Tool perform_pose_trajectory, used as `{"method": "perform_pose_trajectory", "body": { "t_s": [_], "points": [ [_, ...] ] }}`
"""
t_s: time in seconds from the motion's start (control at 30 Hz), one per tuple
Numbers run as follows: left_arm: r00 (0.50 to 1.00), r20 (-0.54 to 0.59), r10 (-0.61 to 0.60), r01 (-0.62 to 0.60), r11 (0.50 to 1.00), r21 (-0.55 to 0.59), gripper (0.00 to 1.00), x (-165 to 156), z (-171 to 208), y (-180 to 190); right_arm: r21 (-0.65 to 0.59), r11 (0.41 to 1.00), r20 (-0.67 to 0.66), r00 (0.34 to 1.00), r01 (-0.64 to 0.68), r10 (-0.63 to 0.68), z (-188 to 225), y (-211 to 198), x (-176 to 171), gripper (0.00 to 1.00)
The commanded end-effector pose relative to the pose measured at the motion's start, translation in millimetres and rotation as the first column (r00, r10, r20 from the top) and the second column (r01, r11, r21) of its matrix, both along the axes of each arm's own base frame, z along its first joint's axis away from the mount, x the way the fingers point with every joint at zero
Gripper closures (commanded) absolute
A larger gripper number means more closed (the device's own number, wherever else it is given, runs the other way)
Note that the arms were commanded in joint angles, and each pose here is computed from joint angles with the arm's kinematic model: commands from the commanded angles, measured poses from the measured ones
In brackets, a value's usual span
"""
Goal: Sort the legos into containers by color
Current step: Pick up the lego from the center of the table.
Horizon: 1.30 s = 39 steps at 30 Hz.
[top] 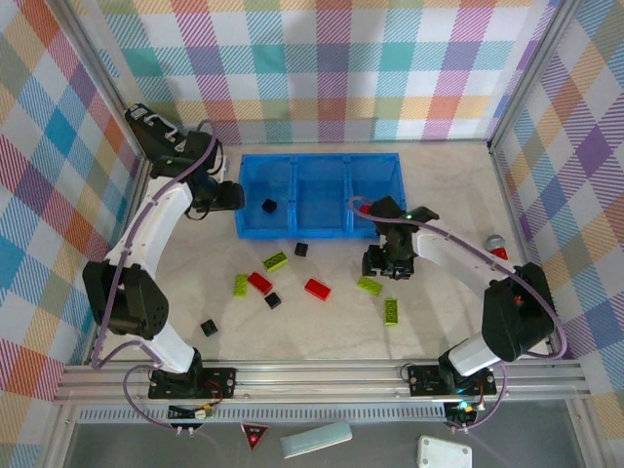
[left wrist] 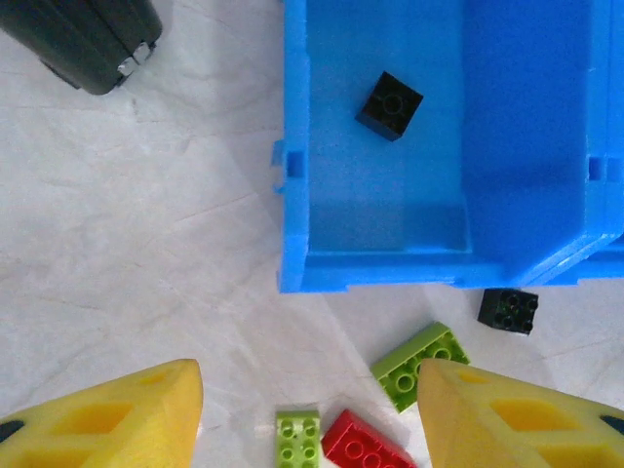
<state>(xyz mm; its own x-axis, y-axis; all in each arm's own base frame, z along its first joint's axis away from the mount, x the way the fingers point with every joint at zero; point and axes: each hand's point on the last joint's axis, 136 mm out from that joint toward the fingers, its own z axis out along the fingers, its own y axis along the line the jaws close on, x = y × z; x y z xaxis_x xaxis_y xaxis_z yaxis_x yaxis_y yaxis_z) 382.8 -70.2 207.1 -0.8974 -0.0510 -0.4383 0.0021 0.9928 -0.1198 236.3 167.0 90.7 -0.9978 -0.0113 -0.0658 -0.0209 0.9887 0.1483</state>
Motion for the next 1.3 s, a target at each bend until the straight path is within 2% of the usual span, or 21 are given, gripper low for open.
{"method": "perform_pose_trajectory", "body": {
  "t_s": [0.0, 0.3, 0.5, 0.67, 0.77, 1.03, 1.27],
  "points": [
    [0.996, 0.085, -0.03, 0.028, 0.999, 0.023, 0.4, 1, 4, 6, 0.002, 1.0, -0.01, 1.0, -0.013, 0.013, -2, 14, 0, 0.41],
    [0.986, 0.155, -0.054, 0.057, 0.998, -0.012, 0.4, 4, -13, -1, -0.036, 0.999, -0.036, 0.999, 0.026, -0.027, -23, 21, -3, 0.41],
    [0.982, 0.182, -0.055, 0.057, 0.998, -0.01, 0.4, 4, -8, 0, -0.035, 0.984, -0.006, 0.985, 0.174, -0.174, -30, 22, 2, 0.37],
    [0.983, 0.176, -0.056, 0.059, 0.998, -0.013, 0.39, 4, -10, -1, -0.064, 0.944, 0.031, 0.946, 0.324, -0.322, -33, 15, 7, 0.3],
    [0.984, 0.171, -0.058, 0.061, 0.998, -0.015, 0.39, 4, -11, -1, -0.082, 0.927, 0.03, 0.931, 0.366, -0.365, -40, 12, 7, 0.29],
    [0.985, 0.163, -0.057, 0.059, 0.998, -0.009, 0.39, 4, -13, 0, -0.137, 0.901, 0.032, 0.911, 0.412, -0.412, -54, 3, 3, 0.25],
    [0.985, 0.162, -0.06, 0.063, 0.998, -0.014, 0.39, 4, -12, -1, -0.123, 0.909, 0.01, 0.916, 0.399, -0.401, -61, 10, 4, 0.24]
  ]
}}
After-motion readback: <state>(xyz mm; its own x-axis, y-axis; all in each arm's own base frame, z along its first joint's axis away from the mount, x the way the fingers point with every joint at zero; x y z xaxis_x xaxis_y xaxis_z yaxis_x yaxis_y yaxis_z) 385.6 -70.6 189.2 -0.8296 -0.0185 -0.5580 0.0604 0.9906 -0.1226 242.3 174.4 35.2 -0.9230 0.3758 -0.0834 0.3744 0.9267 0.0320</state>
